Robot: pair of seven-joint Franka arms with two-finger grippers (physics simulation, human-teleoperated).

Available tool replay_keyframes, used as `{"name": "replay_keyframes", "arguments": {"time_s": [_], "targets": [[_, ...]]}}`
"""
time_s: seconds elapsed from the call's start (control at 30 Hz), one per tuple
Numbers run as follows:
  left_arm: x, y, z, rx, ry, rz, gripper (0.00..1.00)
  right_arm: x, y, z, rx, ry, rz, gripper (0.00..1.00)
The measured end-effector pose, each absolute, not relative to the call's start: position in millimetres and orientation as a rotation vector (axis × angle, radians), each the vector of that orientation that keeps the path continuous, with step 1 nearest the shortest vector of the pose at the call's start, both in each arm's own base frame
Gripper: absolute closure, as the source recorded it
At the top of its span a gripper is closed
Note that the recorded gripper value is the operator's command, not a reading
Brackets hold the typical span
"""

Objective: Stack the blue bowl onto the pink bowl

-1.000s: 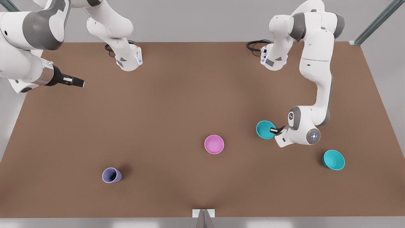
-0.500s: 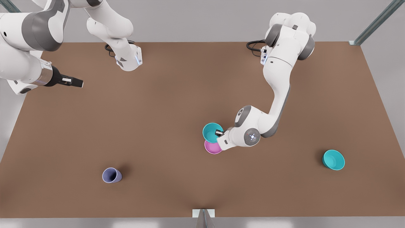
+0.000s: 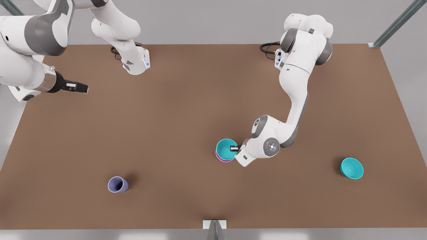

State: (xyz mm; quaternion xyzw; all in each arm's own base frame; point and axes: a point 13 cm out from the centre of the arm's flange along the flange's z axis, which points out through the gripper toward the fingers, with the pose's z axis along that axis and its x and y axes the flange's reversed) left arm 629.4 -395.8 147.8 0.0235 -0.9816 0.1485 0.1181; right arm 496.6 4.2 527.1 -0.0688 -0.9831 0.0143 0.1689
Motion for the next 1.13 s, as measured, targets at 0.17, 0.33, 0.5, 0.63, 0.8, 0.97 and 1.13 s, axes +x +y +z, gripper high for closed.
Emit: {"name": "replay_keyframes", "arguments": {"time_s": [0.17,0.33,0.5,0.63,0.8,0.97,1.13], "targets": [[629,-395,136,0.136,-2.859,0.419,0.79,497,4,526,-0.185,-2.793,0.039,0.0],[625,-393,128,0.179,-2.845,0.399,0.79,497,4,526,-0.177,-2.794,0.037,0.0],[622,-394,125,0.207,-2.832,0.39,0.79,497,4,526,-0.171,-2.793,0.036,0.0],[620,-395,121,0.225,-2.821,0.39,0.0,497,4,525,-0.168,-2.792,0.036,0.0],[647,-358,171,0.27,-2.872,0.4,0.0,497,4,525,-0.164,-2.792,0.035,0.0],[648,-179,420,0.286,-3.08,0.159,0.0,497,4,525,-0.161,-2.791,0.035,0.0],[571,-142,466,0.143,-3.024,0.058,0.0,497,3,524,-0.161,-2.79,0.034,0.0]]}}
